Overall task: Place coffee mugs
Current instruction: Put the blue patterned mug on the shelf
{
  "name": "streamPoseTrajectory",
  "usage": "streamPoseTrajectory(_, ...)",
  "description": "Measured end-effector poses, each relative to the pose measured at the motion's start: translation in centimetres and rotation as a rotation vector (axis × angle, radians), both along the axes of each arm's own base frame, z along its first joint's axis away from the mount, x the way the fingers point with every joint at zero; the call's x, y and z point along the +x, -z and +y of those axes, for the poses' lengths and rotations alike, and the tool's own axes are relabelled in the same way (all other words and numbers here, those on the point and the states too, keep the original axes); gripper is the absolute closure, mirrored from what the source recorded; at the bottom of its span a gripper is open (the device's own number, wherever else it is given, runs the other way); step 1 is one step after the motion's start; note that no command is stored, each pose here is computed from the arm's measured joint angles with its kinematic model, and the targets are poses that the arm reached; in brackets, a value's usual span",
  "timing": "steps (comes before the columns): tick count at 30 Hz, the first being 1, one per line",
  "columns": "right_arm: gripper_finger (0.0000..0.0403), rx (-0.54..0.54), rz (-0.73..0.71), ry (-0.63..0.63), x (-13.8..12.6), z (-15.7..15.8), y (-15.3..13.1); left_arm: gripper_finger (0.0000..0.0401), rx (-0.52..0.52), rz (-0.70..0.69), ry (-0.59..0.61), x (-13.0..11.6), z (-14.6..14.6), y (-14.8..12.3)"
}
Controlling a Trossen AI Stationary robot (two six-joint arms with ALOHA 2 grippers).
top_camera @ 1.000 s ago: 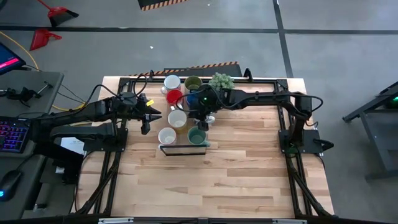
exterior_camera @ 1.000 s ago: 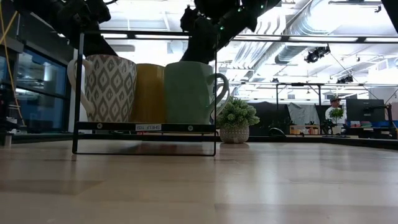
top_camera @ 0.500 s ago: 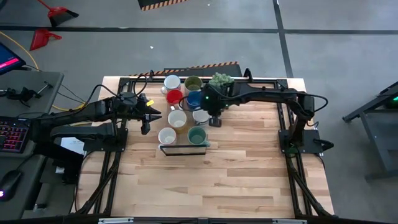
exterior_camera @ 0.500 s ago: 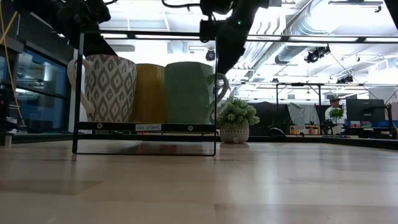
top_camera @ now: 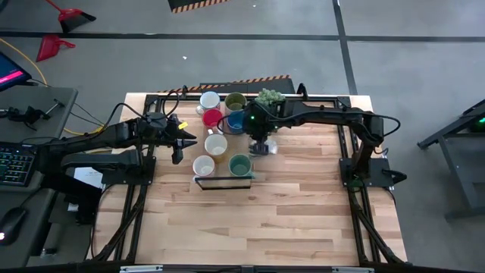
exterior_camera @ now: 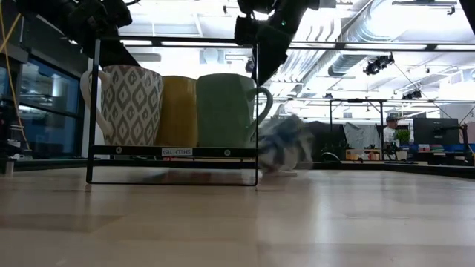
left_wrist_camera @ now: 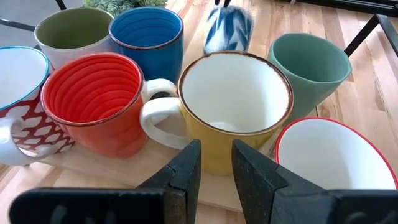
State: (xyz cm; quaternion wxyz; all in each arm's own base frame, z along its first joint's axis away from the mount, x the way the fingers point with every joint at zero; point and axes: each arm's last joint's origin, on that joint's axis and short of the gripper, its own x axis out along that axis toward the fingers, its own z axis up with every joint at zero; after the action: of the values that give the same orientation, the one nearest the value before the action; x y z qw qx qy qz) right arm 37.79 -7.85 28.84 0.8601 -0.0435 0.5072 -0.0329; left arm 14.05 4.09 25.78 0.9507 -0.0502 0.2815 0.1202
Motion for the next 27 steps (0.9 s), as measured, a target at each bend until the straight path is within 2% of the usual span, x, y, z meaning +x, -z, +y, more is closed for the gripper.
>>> streamPoseTrajectory(18, 0.0384, 0.001, 0.033, 0.024, -0.2, 0.1, 0.2, 0.0323, 0.023, 0.008, 0.012, 0.0, 0.0, 0.0)
streamPoseTrajectory(20, 0.0384, -0.028, 0.098, 0.048, -0.7, 0.1, 0.5, 0.0323, 0.022, 0.013, 0.011, 0.0, 0.0, 0.1)
streamPoseTrajectory(23, 0.0385, -0.08, 0.257, 0.168, -2.4, -0.1, 0.8, 0.0323, 0.022, 0.037, 0.015, -0.2, 0.0, 0.2)
streamPoseTrajectory(25, 0.0387, -0.101, 0.342, 0.245, -3.9, -0.3, 0.3, 0.0323, 0.03, 0.047, 0.021, -0.2, 0.0, 0.3)
streamPoseTrajectory(27, 0.0392, -0.097, 0.361, 0.269, -5.3, -0.4, -0.9, 0.0323, 0.047, 0.049, 0.026, -0.2, 0.0, 0.3)
